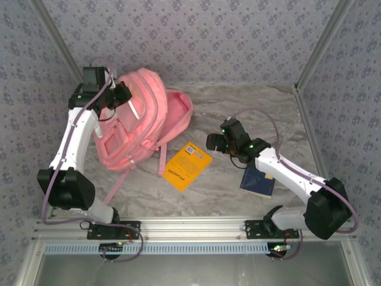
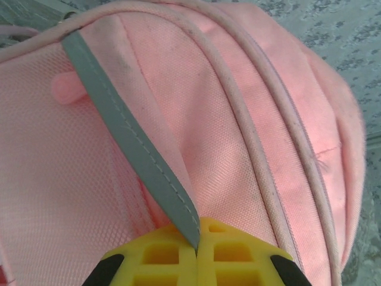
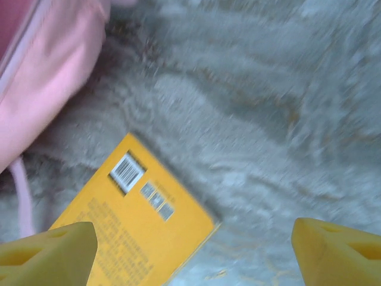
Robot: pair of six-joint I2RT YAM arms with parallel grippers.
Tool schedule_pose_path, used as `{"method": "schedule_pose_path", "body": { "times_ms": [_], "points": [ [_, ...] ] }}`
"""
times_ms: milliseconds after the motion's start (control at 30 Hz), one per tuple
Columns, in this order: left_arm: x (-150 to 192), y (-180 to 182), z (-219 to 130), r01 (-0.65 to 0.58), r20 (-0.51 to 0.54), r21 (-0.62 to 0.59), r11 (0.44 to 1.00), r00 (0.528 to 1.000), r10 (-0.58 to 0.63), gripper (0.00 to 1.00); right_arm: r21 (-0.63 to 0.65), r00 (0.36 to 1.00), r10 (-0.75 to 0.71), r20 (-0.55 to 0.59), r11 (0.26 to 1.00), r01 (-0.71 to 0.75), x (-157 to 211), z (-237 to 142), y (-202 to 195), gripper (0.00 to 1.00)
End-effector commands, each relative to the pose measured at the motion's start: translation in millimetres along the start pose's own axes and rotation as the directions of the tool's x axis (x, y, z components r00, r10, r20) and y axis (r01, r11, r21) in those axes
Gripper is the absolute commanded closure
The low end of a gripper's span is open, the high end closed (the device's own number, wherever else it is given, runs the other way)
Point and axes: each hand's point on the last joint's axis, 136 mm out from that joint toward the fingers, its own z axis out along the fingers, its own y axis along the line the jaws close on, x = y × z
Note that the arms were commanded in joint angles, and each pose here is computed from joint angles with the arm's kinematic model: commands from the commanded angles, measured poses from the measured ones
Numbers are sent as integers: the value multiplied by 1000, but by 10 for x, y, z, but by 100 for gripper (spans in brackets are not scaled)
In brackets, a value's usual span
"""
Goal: Pack books, pencil case, and school supplies into a backpack
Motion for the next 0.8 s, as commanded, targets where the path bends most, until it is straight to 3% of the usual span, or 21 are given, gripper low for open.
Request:
{"method": "schedule_pose_path", "body": {
  "times_ms": [0, 67, 200, 300, 533, 767],
  "points": [
    [129, -70, 223, -2, -44, 51, 999, 999, 4, 100, -135, 984, 118, -131, 981, -136, 261, 72, 195, 15],
    [380, -105, 378, -7, -108, 68, 998, 994, 14, 100, -149, 969, 186, -166, 966, -211, 344, 113, 200, 16],
    [825, -117, 534, 16, -200, 67, 998, 980, -2, 63, -157, 936, 282, -212, 935, -317, 470, 203, 189, 18],
    [1044, -108, 476, 1, -215, 43, 999, 977, 9, 49, -127, 922, 317, -224, 928, -350, 565, 249, 131, 19],
    [2047, -210, 476, -106, -358, 62, 992, 926, 122, 45, -128, 899, 371, -232, 905, -407, 774, 345, 22, 21],
    [2668, -133, 729, -118, -459, 58, 991, 879, 132, 41, -144, 900, 333, -280, 913, -382, 935, 425, 137, 22]
  ]
}}
